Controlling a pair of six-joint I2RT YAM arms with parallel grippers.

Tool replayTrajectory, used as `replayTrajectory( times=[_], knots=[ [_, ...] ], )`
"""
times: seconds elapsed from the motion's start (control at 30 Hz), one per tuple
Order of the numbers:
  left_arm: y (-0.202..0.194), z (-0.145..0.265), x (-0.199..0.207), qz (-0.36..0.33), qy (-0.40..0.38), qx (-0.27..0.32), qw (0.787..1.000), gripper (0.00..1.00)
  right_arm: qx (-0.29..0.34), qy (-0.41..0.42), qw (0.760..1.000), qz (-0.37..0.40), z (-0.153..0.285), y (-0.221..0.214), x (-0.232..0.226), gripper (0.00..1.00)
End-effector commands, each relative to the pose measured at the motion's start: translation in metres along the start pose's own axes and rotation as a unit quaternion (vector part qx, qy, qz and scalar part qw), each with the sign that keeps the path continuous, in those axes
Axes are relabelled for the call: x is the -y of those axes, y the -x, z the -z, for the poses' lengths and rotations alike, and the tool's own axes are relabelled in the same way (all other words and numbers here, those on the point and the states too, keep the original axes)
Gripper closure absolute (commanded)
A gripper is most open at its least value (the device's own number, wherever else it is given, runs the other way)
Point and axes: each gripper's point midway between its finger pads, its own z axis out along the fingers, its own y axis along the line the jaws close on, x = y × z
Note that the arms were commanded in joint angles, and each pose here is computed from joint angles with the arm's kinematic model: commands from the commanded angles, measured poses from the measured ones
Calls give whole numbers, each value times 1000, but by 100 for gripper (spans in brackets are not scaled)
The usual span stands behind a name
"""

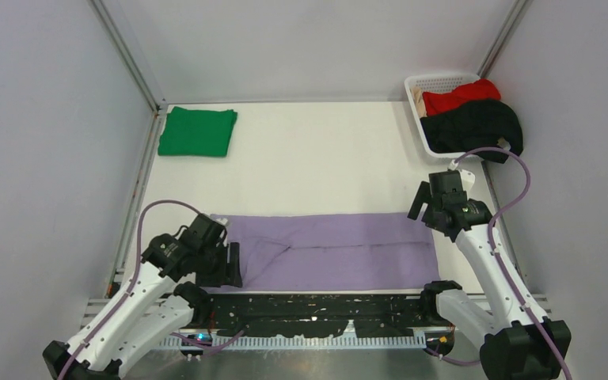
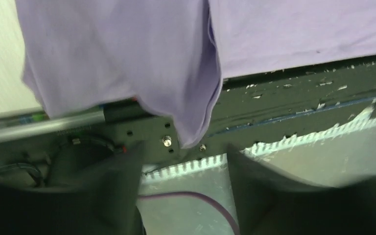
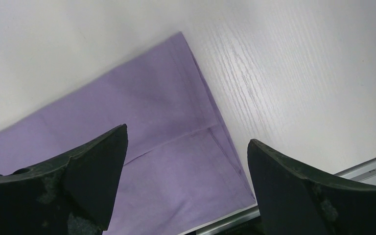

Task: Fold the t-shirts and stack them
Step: Fold the other side of the tshirt into a rectangle

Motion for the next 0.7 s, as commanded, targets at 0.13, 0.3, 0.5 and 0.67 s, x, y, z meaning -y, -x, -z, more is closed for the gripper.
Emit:
replayTrajectory(
  times=[0.13, 0.3, 0.5, 0.67],
  knots=[
    [8, 16, 15, 30, -33, 28, 999, 0, 18, 33, 999, 12, 0, 14, -15, 1],
    [71, 5, 44, 31, -79, 139, 987, 1, 21, 60, 998, 16, -2, 14, -25, 1],
    [112, -36, 58, 37, -62, 135, 988, 1, 25, 86, 996, 18, 1, 16, -33, 3],
    [121, -68, 46, 29, 2, 97, 995, 0, 25, 100, 995, 20, 2, 14, -38, 3]
  ],
)
